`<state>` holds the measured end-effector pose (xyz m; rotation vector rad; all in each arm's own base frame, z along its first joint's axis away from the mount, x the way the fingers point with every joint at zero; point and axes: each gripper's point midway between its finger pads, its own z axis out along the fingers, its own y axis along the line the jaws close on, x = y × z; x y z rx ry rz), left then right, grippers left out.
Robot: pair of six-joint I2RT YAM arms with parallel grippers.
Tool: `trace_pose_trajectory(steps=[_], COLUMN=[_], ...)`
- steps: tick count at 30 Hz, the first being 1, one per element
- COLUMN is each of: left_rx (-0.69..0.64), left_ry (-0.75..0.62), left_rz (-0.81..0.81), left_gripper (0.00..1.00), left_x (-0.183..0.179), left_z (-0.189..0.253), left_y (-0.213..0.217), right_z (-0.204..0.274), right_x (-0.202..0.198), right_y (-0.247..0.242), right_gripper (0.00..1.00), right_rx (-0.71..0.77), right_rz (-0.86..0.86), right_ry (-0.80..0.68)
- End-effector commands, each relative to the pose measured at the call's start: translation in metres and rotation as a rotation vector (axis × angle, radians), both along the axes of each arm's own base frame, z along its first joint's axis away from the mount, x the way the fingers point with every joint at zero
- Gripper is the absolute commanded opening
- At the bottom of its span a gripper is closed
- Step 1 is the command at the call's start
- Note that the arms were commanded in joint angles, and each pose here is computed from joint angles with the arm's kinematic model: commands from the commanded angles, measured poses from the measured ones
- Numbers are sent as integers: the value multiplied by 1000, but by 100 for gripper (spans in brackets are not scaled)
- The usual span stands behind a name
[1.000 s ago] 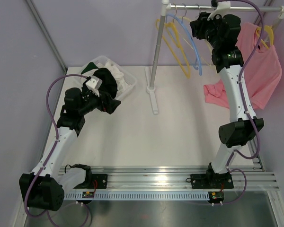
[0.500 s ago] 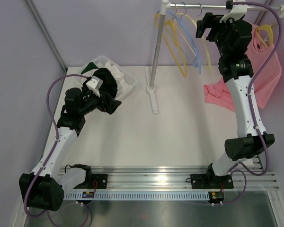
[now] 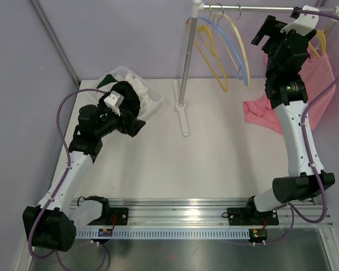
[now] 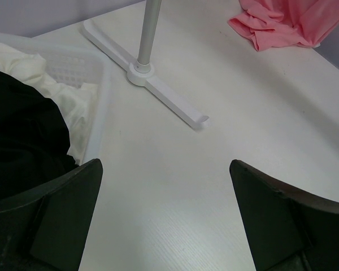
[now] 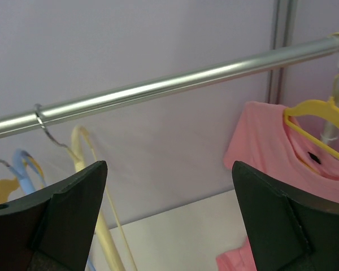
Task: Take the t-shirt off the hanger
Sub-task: Hang the hanger back to the clothesline with the right arm, then grab a hanger with a tshirt on it with the right arm
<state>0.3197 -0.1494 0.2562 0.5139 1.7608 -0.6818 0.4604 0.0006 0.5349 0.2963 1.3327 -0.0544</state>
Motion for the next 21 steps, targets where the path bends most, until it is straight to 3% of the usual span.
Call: trace_pose_trajectory(steps=[1, 6, 11, 15, 21], left_rx=[11, 13, 14, 16, 20], left_ry=[-61, -54, -56, -51, -52], left_rz=[6, 2, 8, 6, 12], left_gripper=[99, 99, 99, 99, 99], left_x=[7, 7, 8, 8, 9], left_z=[16, 13, 13, 11, 11], left_y=[0, -1, 0, -1, 0], right_z=[24, 29, -10, -22, -34], right_x=[-34, -52, -41, -30, -9], right_y=[-39, -74, -135, -158, -155], right_gripper=[99, 99, 99, 100, 100], right_rx=[57, 71, 22, -13, -74], right_rz=[-165, -321, -550, -550, -436], right_ry=[-106, -144, 92, 144, 200])
